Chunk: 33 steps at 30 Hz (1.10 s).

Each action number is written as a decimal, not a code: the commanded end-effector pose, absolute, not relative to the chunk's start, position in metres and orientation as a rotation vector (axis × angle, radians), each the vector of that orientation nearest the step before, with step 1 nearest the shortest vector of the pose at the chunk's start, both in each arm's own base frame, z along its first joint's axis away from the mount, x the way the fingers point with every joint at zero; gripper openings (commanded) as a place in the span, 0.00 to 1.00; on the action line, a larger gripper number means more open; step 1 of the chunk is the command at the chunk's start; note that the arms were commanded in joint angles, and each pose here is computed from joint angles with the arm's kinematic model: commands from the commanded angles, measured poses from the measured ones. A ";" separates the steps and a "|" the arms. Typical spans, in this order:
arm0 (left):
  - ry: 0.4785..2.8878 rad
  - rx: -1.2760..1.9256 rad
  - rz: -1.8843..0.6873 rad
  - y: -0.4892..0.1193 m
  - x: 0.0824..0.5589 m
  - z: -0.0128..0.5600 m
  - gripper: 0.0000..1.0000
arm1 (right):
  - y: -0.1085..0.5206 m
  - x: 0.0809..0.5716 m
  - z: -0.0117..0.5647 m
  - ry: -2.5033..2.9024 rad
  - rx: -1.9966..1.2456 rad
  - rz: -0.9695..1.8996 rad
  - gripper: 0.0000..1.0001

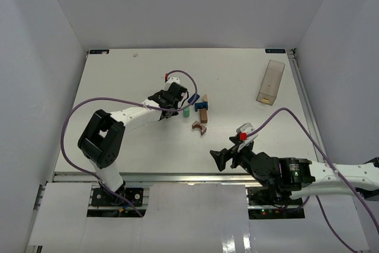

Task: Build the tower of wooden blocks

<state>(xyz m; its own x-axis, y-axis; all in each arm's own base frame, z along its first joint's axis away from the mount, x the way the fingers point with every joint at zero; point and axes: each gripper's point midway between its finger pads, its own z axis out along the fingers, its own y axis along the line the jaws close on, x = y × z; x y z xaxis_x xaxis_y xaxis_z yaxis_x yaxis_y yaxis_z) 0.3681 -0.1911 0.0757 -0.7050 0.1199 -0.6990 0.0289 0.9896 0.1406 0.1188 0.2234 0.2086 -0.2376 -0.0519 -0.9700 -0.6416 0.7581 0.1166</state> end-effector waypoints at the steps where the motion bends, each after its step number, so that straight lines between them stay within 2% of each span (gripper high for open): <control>1: 2.298 0.101 0.170 -0.193 0.383 0.089 0.00 | 0.225 0.121 0.207 1.751 -0.533 0.584 0.97; 33: 2.358 0.133 0.051 -0.207 0.366 0.083 0.00 | 0.225 0.123 0.205 1.757 -0.531 0.552 0.98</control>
<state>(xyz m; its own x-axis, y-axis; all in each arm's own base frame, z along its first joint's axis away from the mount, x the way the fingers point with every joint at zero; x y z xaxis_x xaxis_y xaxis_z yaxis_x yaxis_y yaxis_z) 0.3722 -0.2027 0.0755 -0.6993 0.1219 -0.7044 0.0653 0.9921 0.1069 0.1198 0.2258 0.1950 -0.2365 -0.1172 -0.9645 -0.6359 0.7693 0.0624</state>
